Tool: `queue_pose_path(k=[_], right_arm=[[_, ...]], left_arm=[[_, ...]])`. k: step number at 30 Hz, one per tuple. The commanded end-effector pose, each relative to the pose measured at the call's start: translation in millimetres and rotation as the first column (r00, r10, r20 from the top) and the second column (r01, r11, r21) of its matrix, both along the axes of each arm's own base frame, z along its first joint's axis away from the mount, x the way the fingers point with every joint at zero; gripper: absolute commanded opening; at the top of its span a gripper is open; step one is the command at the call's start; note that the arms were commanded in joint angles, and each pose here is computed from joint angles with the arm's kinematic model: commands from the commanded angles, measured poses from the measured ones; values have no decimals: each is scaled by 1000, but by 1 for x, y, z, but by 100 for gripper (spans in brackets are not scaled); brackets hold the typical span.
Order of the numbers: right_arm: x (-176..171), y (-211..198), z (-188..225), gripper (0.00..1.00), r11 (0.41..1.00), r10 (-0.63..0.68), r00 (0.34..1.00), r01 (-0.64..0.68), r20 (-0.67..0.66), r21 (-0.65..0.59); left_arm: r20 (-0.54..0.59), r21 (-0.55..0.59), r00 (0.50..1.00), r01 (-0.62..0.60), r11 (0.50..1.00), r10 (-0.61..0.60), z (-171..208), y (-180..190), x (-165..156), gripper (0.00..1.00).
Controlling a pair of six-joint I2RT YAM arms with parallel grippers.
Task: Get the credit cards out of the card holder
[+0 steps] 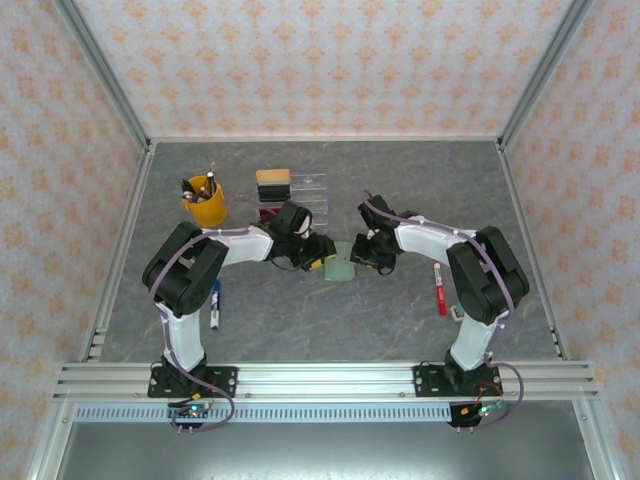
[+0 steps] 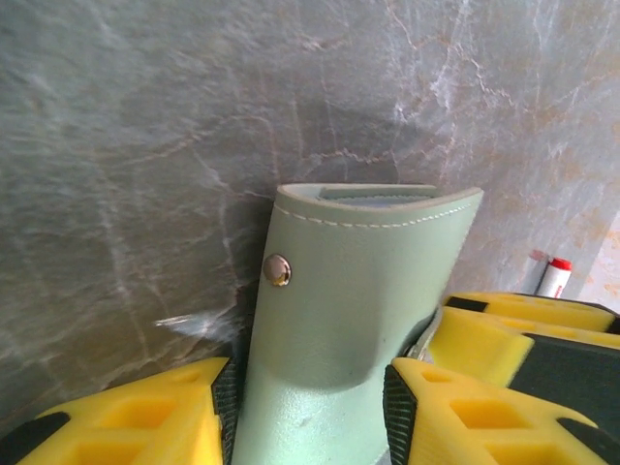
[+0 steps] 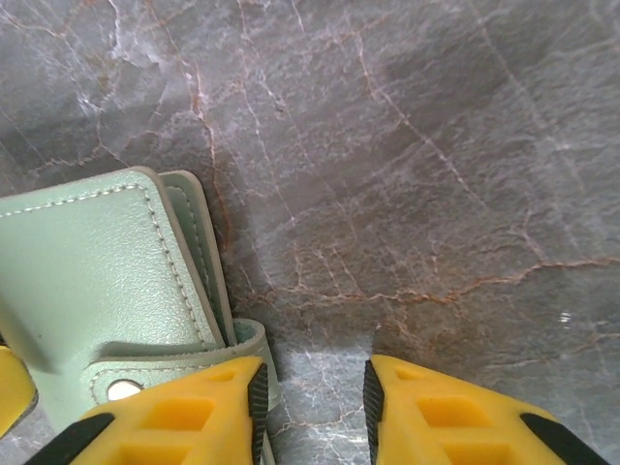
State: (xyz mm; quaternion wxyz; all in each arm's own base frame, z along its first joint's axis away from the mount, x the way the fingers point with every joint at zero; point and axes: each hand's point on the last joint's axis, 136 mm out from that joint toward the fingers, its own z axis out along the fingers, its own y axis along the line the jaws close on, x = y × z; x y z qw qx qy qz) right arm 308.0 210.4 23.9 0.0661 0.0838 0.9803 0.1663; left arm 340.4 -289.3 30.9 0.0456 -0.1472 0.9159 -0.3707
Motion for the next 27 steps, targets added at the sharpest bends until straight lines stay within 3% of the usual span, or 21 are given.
queue_pose_path(k=[1,7,13,17,22,27], right_arm=[[-6,2,-8,32,999,33,999,-34,-38,-7],[-6,3,-8,32,999,39,998,-39,-40,-6],[1,-16,15,32,996,-1,999,6,53,-84],[2,-38,41,32,987,-28,989,50,144,-152],[-5,-7,73,35,998,19,979,-31,201,59],[-7,23,92,35,967,32,978,-82,207,239]], left_arm=[[-32,-53,998,55,997,-57,0,-15,-6,47],[34,-155,994,112,982,-108,24,-31,-3,43],[110,-150,987,134,980,-118,44,-28,-1,21],[151,-135,981,144,980,-123,51,-25,-2,11],[209,-138,970,158,978,-127,64,-24,0,0],[242,-140,960,175,975,-138,72,-25,0,0]])
